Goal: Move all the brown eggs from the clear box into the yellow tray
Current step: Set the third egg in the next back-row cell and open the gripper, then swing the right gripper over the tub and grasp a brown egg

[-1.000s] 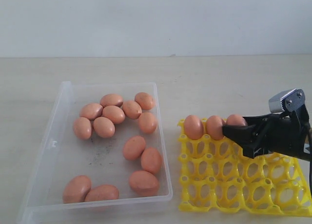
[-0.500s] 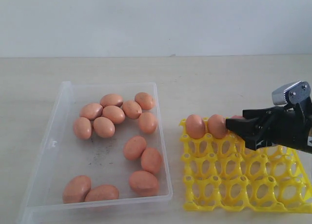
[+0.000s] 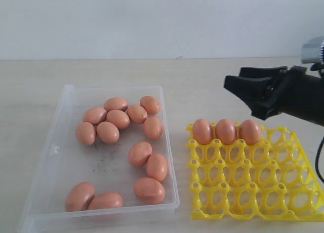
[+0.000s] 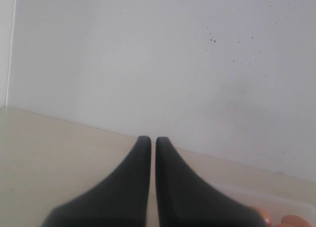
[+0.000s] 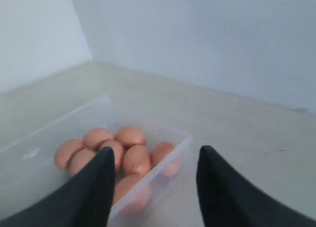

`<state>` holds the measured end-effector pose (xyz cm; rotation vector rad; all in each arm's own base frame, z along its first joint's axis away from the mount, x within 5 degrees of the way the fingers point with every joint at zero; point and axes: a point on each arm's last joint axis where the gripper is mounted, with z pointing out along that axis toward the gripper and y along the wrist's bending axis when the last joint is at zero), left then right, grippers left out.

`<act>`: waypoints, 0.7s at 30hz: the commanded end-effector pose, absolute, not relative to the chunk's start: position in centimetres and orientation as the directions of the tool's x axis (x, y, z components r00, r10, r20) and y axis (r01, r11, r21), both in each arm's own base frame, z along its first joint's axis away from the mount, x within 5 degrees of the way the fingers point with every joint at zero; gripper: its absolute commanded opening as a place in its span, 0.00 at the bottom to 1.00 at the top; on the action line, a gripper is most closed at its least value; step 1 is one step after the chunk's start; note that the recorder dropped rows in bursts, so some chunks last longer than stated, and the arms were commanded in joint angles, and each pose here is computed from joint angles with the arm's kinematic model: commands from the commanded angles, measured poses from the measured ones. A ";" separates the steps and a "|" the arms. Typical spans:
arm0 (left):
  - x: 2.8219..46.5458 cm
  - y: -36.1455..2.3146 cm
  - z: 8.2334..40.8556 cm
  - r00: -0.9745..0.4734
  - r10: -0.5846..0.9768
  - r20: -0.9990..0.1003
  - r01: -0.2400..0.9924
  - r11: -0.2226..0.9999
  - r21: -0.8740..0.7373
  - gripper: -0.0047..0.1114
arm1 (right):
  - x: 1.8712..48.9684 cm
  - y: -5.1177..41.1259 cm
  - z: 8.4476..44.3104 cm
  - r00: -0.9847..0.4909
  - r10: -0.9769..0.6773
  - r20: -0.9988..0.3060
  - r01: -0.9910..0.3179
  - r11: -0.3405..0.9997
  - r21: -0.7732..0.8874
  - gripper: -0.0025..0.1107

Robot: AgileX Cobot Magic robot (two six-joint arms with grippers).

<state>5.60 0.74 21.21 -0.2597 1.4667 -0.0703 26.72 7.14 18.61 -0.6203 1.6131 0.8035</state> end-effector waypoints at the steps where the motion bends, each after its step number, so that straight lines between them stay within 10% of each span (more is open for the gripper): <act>1: 5.6 0.7 21.3 0.112 -0.200 -0.973 -0.107 0.971 -0.212 0.07 | 26.2 11.7 17.9 -0.202 -0.281 -0.938 -0.842 0.539 0.020 0.17; 3: 5.6 0.7 21.3 0.112 -0.200 -0.973 -0.107 0.971 -0.212 0.07 | 26.0 14.1 17.3 -0.192 -0.478 -0.857 -0.860 0.502 -0.088 0.02; 9: 5.6 0.7 21.3 0.112 -0.200 -0.973 -0.107 0.971 -0.212 0.07 | 24.6 19.6 17.6 -0.023 -0.823 -0.567 -0.842 0.322 -0.433 0.02; 21: 5.6 0.7 21.3 0.112 -0.200 -0.973 -0.107 0.971 -0.212 0.07 | 22.2 25.7 19.2 0.694 -0.698 -0.177 -0.558 -0.366 -0.745 0.02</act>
